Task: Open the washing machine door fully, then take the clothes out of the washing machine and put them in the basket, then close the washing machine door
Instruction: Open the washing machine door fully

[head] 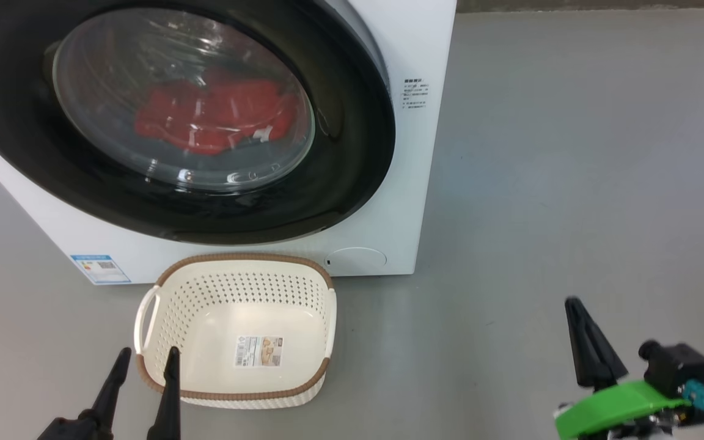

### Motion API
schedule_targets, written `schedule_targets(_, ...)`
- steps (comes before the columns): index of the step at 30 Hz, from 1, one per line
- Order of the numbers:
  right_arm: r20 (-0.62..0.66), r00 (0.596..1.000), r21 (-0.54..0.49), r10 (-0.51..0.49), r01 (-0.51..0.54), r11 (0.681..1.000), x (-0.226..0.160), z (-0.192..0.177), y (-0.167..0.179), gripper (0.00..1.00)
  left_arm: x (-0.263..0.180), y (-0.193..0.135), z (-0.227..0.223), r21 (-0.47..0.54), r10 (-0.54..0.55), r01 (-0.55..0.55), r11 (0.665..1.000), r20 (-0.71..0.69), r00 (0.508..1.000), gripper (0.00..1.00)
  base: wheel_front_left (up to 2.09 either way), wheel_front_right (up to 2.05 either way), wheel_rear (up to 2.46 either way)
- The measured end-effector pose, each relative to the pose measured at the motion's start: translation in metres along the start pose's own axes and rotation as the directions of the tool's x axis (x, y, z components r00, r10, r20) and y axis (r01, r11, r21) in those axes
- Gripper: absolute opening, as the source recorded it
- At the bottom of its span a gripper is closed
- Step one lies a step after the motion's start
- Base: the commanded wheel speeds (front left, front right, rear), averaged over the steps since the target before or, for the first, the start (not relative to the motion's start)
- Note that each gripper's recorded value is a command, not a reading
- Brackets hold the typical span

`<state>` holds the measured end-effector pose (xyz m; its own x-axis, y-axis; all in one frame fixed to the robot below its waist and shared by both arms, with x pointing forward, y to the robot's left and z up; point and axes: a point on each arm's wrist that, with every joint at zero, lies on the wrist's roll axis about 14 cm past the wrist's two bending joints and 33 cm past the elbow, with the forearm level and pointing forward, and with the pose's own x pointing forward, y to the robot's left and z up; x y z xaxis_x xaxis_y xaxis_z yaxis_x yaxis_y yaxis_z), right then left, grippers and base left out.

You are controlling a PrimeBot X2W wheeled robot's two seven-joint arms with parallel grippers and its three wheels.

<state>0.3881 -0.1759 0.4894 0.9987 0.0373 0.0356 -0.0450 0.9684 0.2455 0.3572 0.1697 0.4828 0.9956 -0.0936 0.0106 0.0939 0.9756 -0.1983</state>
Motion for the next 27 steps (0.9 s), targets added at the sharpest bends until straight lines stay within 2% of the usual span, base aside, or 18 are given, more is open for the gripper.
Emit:
schedule_targets(5, 0.086, 0.996, 0.055, 0.039, -0.044, 0.998, 0.029, 0.026, 0.015, 0.00, 0.002, 0.001, -0.003, -0.011, 0.005, -0.005, 1.000, -0.007, 1.000, 1.00, 0.00, 0.00, 0.00)
schedule_targets(10, 0.188, 0.977, 0.029, 0.104, -0.111, 0.993, 0.067, 0.063, 0.032, 0.00, 0.009, 0.004, -0.004, -0.016, 0.012, -0.012, 1.000, -0.011, 1.000, 1.00, 0.00, 0.00, 0.00)
schedule_targets(16, 0.294, 0.936, 0.009, 0.193, -0.205, 0.979, 0.109, 0.101, 0.065, 0.00, 0.023, 0.007, -0.001, -0.025, 0.013, -0.013, 1.000, 0.002, 1.000, 1.00, 0.00, 0.00, 0.00)
schedule_targets(24, 0.332, 0.906, -0.014, 0.262, -0.273, 0.962, 0.151, 0.119, 0.092, 0.00, 0.028, 0.019, -0.004, -0.025, 0.041, -0.042, 0.999, -0.009, 0.999, 1.00, 0.00, 0.00, 0.00)
schedule_targets(27, 0.337, 0.901, 0.020, 0.272, -0.295, 0.955, 0.164, 0.122, 0.100, 0.00, 0.026, 0.023, -0.006, -0.022, 0.055, -0.055, 0.998, -0.016, 0.998, 1.00, 0.00, 0.00, 0.00)
